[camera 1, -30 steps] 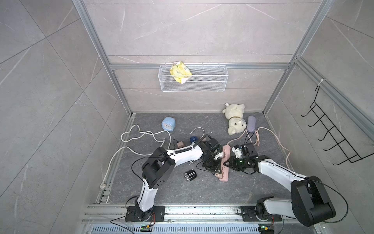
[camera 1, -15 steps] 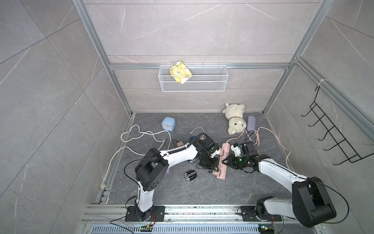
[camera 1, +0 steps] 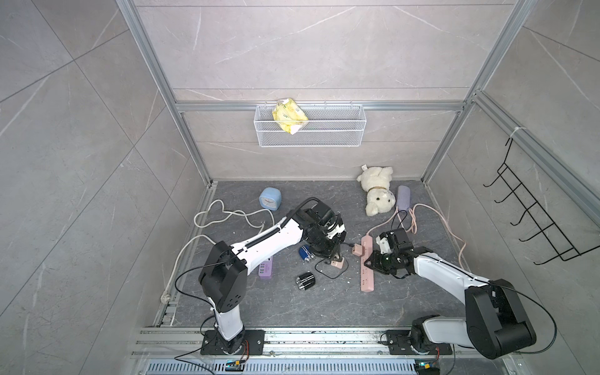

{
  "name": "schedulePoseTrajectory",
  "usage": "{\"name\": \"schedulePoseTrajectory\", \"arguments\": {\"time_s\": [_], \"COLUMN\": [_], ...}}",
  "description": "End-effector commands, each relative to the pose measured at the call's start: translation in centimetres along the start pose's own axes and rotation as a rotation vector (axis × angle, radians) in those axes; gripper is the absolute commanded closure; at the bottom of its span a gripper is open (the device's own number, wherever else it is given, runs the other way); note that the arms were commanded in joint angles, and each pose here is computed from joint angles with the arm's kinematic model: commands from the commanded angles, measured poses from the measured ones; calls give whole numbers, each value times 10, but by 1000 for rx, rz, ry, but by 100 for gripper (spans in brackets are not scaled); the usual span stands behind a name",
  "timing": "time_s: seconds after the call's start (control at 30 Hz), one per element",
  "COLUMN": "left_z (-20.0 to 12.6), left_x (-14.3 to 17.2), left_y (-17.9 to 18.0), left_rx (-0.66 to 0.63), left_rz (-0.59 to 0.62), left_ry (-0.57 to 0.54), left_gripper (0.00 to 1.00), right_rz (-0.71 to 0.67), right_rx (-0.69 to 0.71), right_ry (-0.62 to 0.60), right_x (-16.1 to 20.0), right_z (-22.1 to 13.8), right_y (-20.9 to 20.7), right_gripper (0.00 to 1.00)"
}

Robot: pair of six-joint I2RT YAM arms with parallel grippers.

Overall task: Unplug the electric shaver
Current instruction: Remove the plug from the socket, then place the plug at the center of the board.

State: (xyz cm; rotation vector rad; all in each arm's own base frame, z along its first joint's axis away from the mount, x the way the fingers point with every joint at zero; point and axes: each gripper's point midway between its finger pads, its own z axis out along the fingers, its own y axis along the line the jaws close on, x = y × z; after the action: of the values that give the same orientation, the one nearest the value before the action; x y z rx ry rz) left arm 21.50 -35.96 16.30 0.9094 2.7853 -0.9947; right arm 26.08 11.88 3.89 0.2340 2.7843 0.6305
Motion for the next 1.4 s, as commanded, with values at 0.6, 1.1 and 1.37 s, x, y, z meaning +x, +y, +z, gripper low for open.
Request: {"name": "schedulePoseTrajectory", "arguments": {"time_s": [0.6, 1.1, 1.37], "left_z": [-30, -6, 0], "left_x": [29, 43, 20], "left_y": [73, 111, 110], "left_rx": [-439, -480, -344], "left_rz": [-81, -132, -113], "left_ry": [-20, -73, -254], "left_gripper": [100, 100, 100], "right_rz": [33, 8, 8], "right_rx": [-93, -102, -113], "right_ry": [37, 12, 9], "right_x": [10, 12, 13], "right_z": [15, -9, -14], "right_y": [9, 13, 16], "right_gripper": [97, 95, 95]}}
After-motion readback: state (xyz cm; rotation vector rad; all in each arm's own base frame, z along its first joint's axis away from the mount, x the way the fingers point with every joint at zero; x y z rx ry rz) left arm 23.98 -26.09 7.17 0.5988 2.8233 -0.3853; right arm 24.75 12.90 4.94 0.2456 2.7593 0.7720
